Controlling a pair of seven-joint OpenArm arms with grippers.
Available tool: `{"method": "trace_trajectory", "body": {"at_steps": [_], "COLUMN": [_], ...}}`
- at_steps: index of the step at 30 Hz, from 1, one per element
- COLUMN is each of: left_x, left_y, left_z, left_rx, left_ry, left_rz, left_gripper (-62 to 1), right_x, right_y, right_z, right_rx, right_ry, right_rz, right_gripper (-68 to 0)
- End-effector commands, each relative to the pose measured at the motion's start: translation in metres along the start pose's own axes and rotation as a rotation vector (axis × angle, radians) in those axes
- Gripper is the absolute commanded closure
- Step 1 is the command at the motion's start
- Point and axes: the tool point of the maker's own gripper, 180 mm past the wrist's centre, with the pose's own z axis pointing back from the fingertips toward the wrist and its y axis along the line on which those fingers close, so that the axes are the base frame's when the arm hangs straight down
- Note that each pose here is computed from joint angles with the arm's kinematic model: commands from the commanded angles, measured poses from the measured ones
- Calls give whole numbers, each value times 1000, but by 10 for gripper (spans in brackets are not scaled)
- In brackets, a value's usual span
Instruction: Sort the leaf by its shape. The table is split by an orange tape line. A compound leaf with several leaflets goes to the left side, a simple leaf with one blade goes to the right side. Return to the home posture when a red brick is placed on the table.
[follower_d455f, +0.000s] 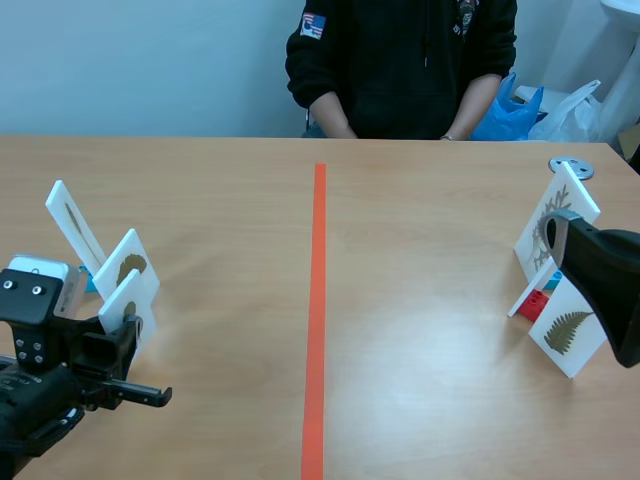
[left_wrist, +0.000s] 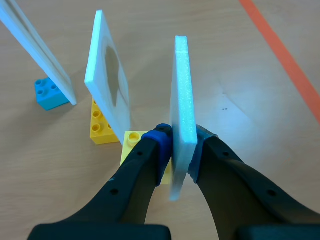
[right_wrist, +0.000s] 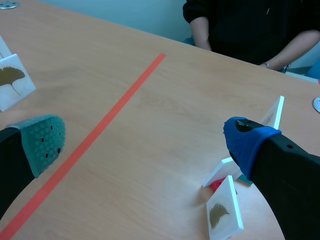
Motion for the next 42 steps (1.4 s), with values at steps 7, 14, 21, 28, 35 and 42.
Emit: {"method": "trace_trajectory", "body": {"at_steps": [7, 14, 21, 28, 35, 42], "left_x": [-6, -25, -23, -20, 6, 44], "left_y": [17, 25, 25, 28, 23, 14], "left_z": [-22, -25, -23, -20, -9, 11], "left_rx": [39, 59, 62, 79, 70, 41], "left_ry": [-29, -9, -36, -61, -144, -223], "left_rz": [9, 21, 23, 107, 131, 117], "left_gripper": [-43, -110, -333, -568, -623, -623], "right_x": [8, 8, 8, 8, 8, 8], "right_y": [0, 0, 0, 0, 0, 0], "right_z": [-2, -2, -2, -2, -2, -2], "right_rx": [6, 6, 6, 6, 6, 6], "right_ry": [-31, -31, -27, -26, -26, -26], "right_rz": [0, 0, 0, 0, 0, 0], "right_gripper": [-679, -679, -679, -679, -679, -679]}}
